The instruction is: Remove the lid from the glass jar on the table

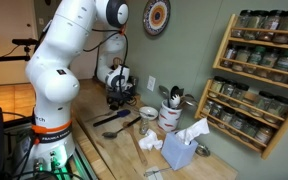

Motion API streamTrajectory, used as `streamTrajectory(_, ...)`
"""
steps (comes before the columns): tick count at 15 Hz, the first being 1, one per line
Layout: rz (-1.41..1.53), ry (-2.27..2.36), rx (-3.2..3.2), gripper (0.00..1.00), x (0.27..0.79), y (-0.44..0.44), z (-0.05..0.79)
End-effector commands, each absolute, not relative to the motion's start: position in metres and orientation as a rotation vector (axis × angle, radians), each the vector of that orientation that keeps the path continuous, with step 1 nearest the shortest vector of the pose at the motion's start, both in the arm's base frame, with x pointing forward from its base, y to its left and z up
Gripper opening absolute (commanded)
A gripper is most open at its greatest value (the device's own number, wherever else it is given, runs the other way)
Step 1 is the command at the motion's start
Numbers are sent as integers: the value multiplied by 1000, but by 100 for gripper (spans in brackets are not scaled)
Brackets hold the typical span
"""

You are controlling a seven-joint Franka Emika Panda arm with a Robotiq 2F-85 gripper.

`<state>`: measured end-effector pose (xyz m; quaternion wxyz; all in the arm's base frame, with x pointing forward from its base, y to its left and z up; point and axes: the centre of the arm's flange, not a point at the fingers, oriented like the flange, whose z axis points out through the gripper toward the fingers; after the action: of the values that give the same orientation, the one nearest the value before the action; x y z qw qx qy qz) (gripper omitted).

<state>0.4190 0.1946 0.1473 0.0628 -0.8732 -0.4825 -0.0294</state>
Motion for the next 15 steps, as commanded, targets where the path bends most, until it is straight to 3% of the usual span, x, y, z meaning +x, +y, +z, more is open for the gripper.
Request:
streamTrajectory(1,-92,-1455,-2630,62,423,202,139)
streamTrajectory(2,-88,-1465,-2629,81,423,203,141)
streamTrajectory(4,-90,-1482,-2616,86,420,207,147)
streamTrajectory(6,-93,-1505,-2614,98,415,212,159)
streamTrajectory(15,-28,-1145,-2933,100,383,187,253)
